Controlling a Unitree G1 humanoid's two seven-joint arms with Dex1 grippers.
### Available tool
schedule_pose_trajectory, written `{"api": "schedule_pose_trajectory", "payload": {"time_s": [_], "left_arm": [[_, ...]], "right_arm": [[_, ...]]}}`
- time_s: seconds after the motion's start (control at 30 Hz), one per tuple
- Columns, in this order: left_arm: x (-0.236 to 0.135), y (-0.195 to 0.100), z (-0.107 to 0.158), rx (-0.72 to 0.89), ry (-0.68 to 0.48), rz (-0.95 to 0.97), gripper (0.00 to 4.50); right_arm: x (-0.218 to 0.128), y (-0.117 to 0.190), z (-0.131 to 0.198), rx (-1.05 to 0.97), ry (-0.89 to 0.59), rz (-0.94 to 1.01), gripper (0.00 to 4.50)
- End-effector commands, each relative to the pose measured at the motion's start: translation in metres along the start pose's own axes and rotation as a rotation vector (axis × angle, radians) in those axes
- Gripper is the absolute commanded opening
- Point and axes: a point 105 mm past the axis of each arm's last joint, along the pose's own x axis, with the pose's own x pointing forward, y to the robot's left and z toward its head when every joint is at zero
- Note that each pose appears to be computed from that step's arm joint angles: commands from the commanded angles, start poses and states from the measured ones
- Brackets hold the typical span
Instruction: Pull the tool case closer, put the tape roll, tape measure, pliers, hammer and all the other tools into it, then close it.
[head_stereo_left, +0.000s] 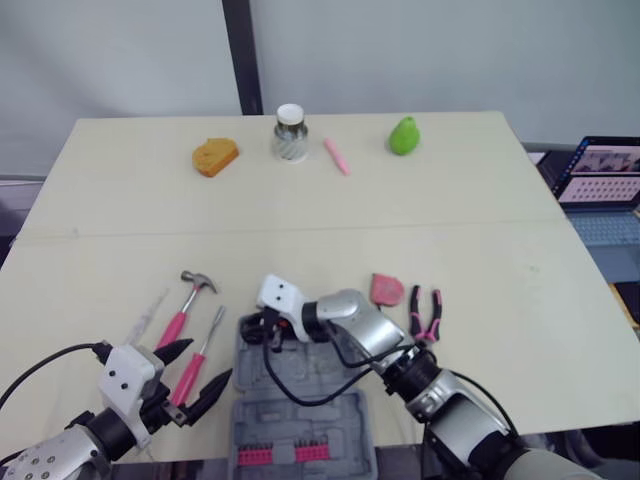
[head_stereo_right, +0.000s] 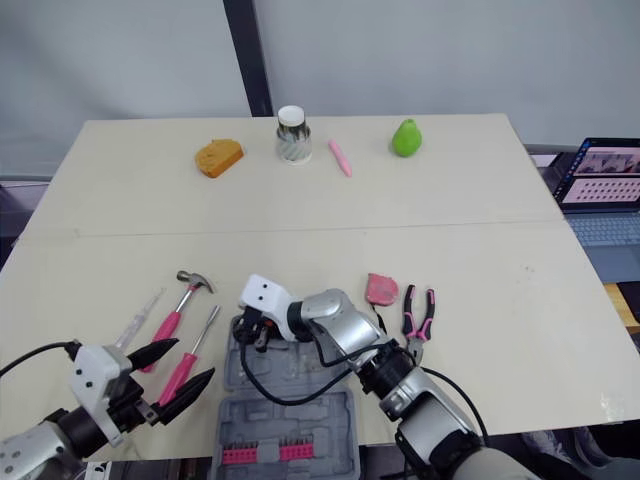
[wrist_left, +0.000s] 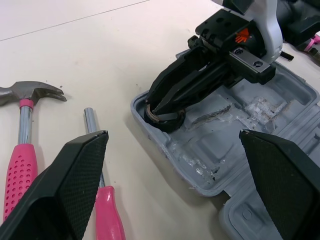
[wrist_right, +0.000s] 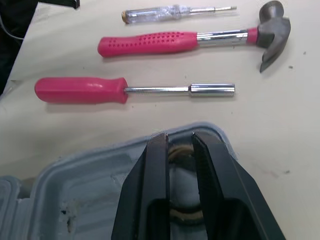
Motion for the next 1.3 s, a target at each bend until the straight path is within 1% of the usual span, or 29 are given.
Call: {"api": "schedule_pose_trajectory", "payload": {"time_s": [0.03,0.27,0.53,0.73,0.9,1.03,1.13,1.3], "left_arm": [[0.001,-0.001,0.006,0.023,-0.023,-0.004,4.5],[0.003,-0.002,0.006,0.023,-0.026,-0.004,4.5],[0.003,-0.002,0.006,0.028,-0.023,-0.003,4.5],[0.005,-0.002,0.006,0.03,-0.026,-0.003,4.5],[0.006,-0.002,0.006,0.028,-0.029,-0.008,4.5],[0.008,-0.001,0.008,0.024,-0.042,-0.017,4.5],[0.011,0.0,0.011,0.018,-0.063,-0.019,4.5],[0.015,0.009,0.014,0.002,-0.101,-0.003,4.5]], "right_arm": [[0.006,0.003,0.012,-0.028,-0.046,0.01,0.79],[0.009,0.002,0.001,-0.034,-0.015,0.0,0.79],[0.01,-0.002,-0.026,-0.07,0.096,-0.029,0.79],[0.01,-0.003,-0.029,-0.07,0.119,-0.032,0.79],[0.01,0.001,-0.018,-0.037,0.054,-0.013,0.79],[0.003,0.004,0.006,-0.031,-0.062,0.012,0.79],[-0.009,0.003,0.027,0.0,-0.166,0.014,0.79],[-0.036,0.003,0.048,0.021,-0.277,0.006,0.79]]}}
